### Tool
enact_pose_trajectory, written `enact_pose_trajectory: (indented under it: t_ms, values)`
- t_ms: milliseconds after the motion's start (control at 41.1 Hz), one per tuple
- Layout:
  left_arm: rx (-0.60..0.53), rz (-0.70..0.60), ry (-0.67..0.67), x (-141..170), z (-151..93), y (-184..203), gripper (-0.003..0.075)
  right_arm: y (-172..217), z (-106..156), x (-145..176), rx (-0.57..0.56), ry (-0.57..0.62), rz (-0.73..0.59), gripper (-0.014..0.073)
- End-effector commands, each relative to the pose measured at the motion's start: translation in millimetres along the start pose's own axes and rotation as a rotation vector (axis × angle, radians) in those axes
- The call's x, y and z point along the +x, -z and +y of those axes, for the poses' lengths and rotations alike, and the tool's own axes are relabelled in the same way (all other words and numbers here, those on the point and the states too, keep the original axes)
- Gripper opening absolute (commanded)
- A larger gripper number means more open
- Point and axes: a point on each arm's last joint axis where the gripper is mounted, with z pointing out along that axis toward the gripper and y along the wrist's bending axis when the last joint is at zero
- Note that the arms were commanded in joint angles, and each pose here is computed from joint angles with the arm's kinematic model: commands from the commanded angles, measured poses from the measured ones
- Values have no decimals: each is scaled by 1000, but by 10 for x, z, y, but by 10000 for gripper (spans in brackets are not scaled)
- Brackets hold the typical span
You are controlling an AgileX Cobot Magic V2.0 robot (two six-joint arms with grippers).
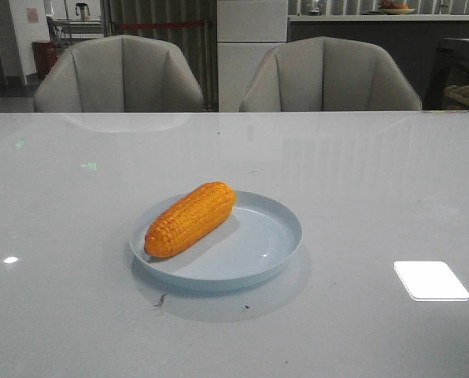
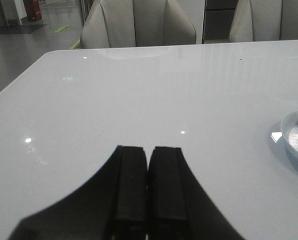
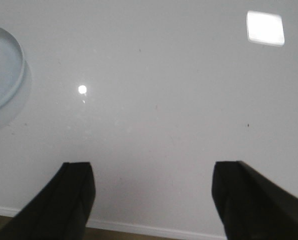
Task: Place corn on plate with both arms
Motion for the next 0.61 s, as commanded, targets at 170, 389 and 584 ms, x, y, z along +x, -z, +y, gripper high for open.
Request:
enact_pose_trajectory:
  t_ms: [170, 389, 584]
  values:
    - [-5, -49, 19, 51, 0, -17, 92, 717, 42, 143, -31, 53, -395, 591]
    - [-5, -49, 19, 51, 0, -17, 92, 1022, 41, 359, -20, 51, -550, 547]
    - [-5, -49, 19, 51, 0, -17, 92, 1157, 43, 476, -15, 50, -625, 252]
